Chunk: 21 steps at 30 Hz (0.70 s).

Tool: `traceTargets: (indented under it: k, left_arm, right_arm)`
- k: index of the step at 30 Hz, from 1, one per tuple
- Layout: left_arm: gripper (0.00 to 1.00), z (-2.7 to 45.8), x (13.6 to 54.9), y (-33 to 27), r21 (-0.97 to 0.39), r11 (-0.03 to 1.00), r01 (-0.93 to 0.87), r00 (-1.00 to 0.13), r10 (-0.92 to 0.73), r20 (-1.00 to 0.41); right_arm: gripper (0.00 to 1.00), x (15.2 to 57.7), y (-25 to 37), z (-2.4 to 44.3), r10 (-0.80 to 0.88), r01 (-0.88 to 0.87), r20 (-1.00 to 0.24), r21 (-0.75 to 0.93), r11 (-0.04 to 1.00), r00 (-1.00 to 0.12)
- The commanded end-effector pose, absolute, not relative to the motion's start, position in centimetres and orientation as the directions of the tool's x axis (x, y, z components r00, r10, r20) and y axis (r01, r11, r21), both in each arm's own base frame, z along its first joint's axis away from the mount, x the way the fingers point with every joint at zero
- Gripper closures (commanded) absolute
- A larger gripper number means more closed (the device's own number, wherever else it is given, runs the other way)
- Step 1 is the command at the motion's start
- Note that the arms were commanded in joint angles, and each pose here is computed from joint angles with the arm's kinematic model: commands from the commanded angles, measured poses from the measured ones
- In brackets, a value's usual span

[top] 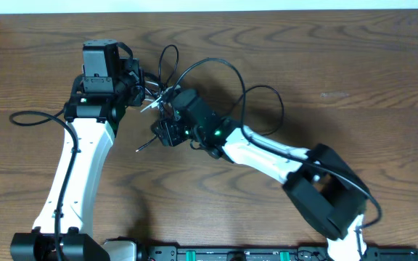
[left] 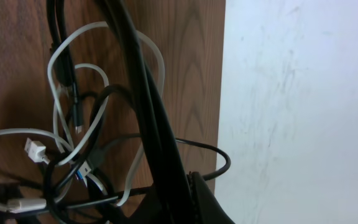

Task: Untangle cables
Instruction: 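Pull the black cable with the right gripper toward the back right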

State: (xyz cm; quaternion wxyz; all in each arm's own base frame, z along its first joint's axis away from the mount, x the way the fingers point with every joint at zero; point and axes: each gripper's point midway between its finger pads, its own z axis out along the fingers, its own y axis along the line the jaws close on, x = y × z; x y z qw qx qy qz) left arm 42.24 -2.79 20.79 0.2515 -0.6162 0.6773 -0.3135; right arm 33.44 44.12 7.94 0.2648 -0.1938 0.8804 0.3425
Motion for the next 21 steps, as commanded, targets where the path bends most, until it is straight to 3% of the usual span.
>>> traceTargets:
  k: [1, 5, 6, 12, 21]
  left_arm:
    - [0.93, 21.1, 42.2, -2.7, -0.740, 0.042, -0.672, -0.109, -0.993, 0.043]
    - [0.93, 21.2, 42.3, -2.3, -0.740, 0.036, -0.672, -0.101, -0.994, 0.043]
    - [0.93, 21.2, 42.3, -2.0, -0.740, 0.032, -0.672, -0.095, -0.995, 0.042]
    - [0.93, 20.8, 42.0, 0.8, -0.727, -0.014, -0.686, -0.027, -0.999, 0.044]
    - [0.93, 20.7, 41.6, 3.8, -0.720, -0.064, -0.691, 0.044, -0.998, 0.046]
  right_arm:
    - [0.61, 34.2, 43.4, 6.1, -0.130, -0.467, -0.580, 0.482, 0.742, -0.805]
    - [0.95, 34.6, 42.7, 6.2, -0.124, -0.452, -0.574, 0.475, 0.755, -0.810]
    - [0.99, 34.6, 42.3, 6.2, -0.125, -0.443, -0.565, 0.471, 0.762, -0.816]
    - [0.99, 35.3, 37.3, 7.9, -0.124, -0.370, -0.502, 0.426, 0.826, -0.856]
    - [0.99, 38.5, 24.8, 13.6, -0.045, -0.243, -0.495, 0.342, 0.908, -0.868]
